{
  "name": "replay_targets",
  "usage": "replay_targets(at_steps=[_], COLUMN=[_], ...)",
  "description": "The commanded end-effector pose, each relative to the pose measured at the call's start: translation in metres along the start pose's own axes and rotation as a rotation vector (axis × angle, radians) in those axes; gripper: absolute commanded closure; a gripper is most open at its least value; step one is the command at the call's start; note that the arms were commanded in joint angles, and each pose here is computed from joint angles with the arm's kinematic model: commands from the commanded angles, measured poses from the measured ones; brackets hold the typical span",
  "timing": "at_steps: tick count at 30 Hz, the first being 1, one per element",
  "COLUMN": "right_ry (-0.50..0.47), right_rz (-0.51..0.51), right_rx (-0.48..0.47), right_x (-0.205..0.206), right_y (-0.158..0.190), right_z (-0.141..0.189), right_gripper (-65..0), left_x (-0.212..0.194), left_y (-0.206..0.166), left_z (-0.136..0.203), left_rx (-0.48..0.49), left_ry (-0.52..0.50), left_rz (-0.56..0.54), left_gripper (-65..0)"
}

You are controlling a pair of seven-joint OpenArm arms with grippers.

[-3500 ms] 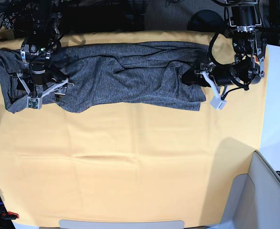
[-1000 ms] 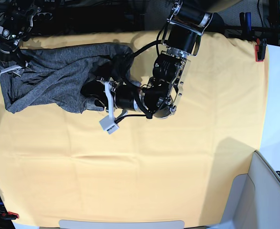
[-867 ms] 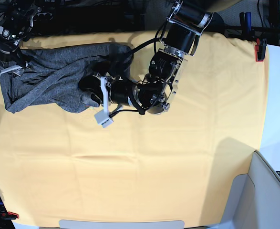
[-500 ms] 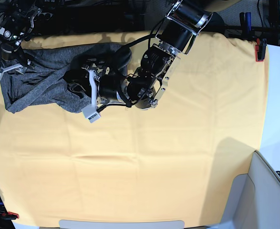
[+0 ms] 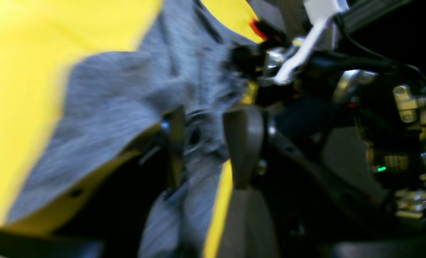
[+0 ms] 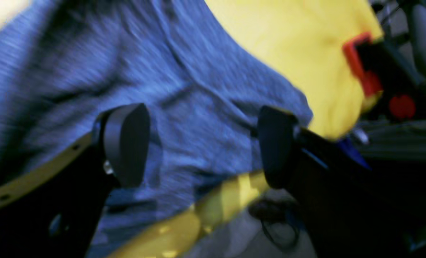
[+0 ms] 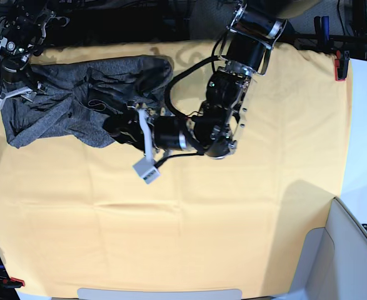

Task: Fold the T-shirt properly
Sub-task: 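Release the folded end and lift the left gripper away, then grasp the folded shirt edge with the left gripper and push it toward the right gripper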

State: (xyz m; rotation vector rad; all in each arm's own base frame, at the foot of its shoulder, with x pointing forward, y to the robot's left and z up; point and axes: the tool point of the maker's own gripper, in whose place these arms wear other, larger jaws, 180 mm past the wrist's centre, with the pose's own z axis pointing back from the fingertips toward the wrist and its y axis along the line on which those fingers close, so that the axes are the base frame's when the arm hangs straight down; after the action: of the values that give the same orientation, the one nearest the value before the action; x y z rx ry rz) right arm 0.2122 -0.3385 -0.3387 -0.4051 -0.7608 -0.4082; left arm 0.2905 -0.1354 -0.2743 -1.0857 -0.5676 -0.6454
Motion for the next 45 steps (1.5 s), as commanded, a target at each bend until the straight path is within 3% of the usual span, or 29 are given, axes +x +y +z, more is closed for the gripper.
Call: replay_targets(at_steps=[1, 4, 7, 9, 14, 22, 28, 34, 45], right_ry=[-0.073, -0.092, -0.097, -0.099, -0.136, -0.150, -0.147, -0.147, -0.145], right_rz=[0.010, 0.021, 0.040, 0.054, 0.080, 0.074, 0.077, 0.076, 0.076], right_rx=[0.009, 0.035, 0.068, 0.094, 0.137, 0.144, 0.142, 0.140, 0.140], right_x=[0.022, 0.028, 0.029, 0.030, 0.040, 0.047, 0.045, 0.045, 0.045], right_y=[0.003, 0.014, 0.028, 0.038, 0.056, 0.059, 0.058, 0.057, 0.057], right_z=[0.005, 0.008, 0.009, 0.010, 0.018, 0.018, 0.018, 0.018, 0.018], right_gripper=[-46.6, -46.6, -46.6, -46.6, -46.6, -46.6, -46.6, -46.6, -46.6], left_x=[0.017, 0.016, -0.012, -0.022, -0.046, -0.068, -0.106, -0.110, -0.078], left_y=[-0.004, 0.011, 0.032, 0.040, 0.040, 0.059, 0.084, 0.076, 0.056], left_z=[0.012, 0.035, 0.050, 0.062, 0.081, 0.093, 0.081, 0.062, 0.036], left_rx=[-0.004, 0.071, 0.150, 0.198, 0.265, 0.343, 0.451, 0.439, 0.365], left_ry=[-0.042, -0.043, -0.021, -0.041, -0.037, -0.013, 0.104, 0.120, 0.059], left_rz=[-0.033, 0.017, 0.157, 0.222, 0.267, 0.365, 0.375, 0.325, 0.299], left_gripper=[-14.6, -7.9, 0.0, -0.6, -0.5, -0.5, -0.5, -0.5, -0.6])
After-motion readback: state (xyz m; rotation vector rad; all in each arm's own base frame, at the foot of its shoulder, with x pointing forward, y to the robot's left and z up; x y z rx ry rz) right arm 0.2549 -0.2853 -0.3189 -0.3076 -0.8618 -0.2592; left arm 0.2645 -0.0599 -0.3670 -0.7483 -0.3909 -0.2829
